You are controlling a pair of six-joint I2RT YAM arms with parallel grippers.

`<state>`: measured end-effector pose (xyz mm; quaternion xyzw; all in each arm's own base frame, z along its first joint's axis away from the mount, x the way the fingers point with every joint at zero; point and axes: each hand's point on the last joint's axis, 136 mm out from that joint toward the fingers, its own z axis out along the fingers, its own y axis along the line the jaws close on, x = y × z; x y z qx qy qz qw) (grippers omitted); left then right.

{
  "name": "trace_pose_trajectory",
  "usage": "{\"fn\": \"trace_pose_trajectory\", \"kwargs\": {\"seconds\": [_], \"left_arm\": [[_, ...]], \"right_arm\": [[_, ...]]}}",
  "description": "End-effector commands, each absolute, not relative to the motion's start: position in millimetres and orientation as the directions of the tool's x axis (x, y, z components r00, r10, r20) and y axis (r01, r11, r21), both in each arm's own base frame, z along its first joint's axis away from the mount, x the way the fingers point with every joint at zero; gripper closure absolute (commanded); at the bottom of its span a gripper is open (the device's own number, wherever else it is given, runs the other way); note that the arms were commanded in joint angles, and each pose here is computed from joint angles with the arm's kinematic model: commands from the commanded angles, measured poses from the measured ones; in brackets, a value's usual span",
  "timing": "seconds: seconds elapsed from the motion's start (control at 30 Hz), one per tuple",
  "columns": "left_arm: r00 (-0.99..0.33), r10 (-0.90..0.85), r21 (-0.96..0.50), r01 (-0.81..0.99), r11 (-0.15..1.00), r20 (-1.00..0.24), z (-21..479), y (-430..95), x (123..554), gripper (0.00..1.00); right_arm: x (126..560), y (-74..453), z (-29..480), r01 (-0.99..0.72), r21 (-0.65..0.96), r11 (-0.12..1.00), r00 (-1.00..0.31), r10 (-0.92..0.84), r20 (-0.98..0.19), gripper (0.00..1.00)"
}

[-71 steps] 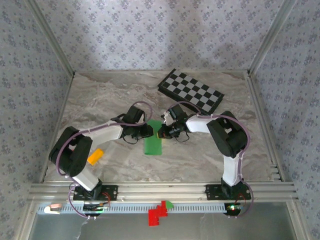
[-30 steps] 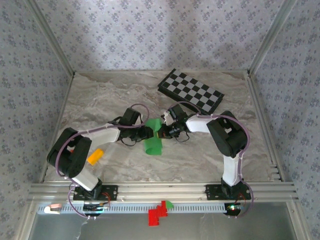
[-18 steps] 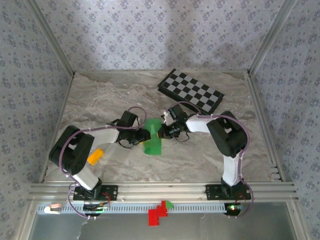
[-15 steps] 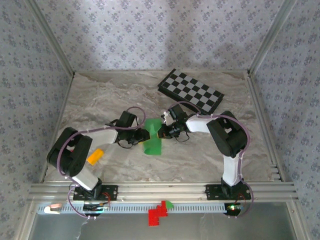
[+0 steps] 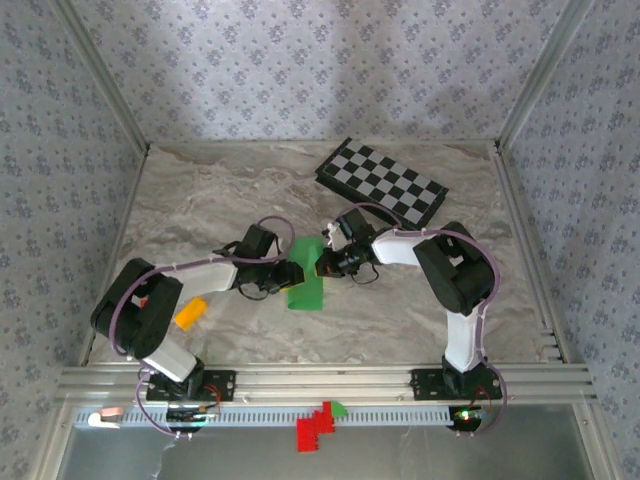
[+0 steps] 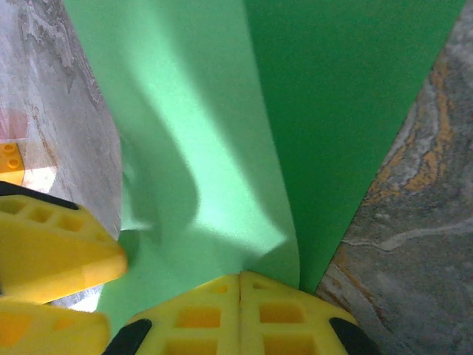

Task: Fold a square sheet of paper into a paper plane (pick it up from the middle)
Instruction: First fold the square sheet of paper in half at the center of the table.

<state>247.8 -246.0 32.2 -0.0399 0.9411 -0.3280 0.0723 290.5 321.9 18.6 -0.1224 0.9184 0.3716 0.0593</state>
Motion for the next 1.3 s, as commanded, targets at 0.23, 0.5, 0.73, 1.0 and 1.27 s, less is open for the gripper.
{"fn": "trace_pose_trajectory", "kwargs": {"seconds": [0.23, 0.5, 0.73, 1.0, 1.27], "left_arm": [[-0.981, -0.131, -0.645, -0.009, 0.764, -0.141, 49, -239, 237, 0.58], [-0.989, -0.089, -0.675, 0.013, 0.737, -0.117, 49, -259, 231, 0.58], [-0.993, -0.107, -0.607, -0.05, 0.793, -0.057, 19, -241, 218, 0.58], [-0.986, -0.105, -0.671, 0.009, 0.742, -0.129, 55, -248, 222, 0.57], [-0.992, -0.11, -0.637, -0.044, 0.77, -0.065, 28, -243, 213, 0.57]], "right_arm": [[267, 276, -45, -0.156, 0.509, 0.847, -0.987, -0.155, -0.045, 1.0], [268, 277, -45, -0.156, 0.51, 0.846, -0.987, -0.154, -0.047, 1.0], [267, 276, -46, -0.159, 0.507, 0.847, -0.986, -0.158, -0.045, 1.0], [265, 274, -48, -0.153, 0.506, 0.849, -0.987, -0.153, -0.041, 1.0], [265, 276, -47, -0.156, 0.508, 0.847, -0.987, -0.157, -0.043, 1.0]]}}
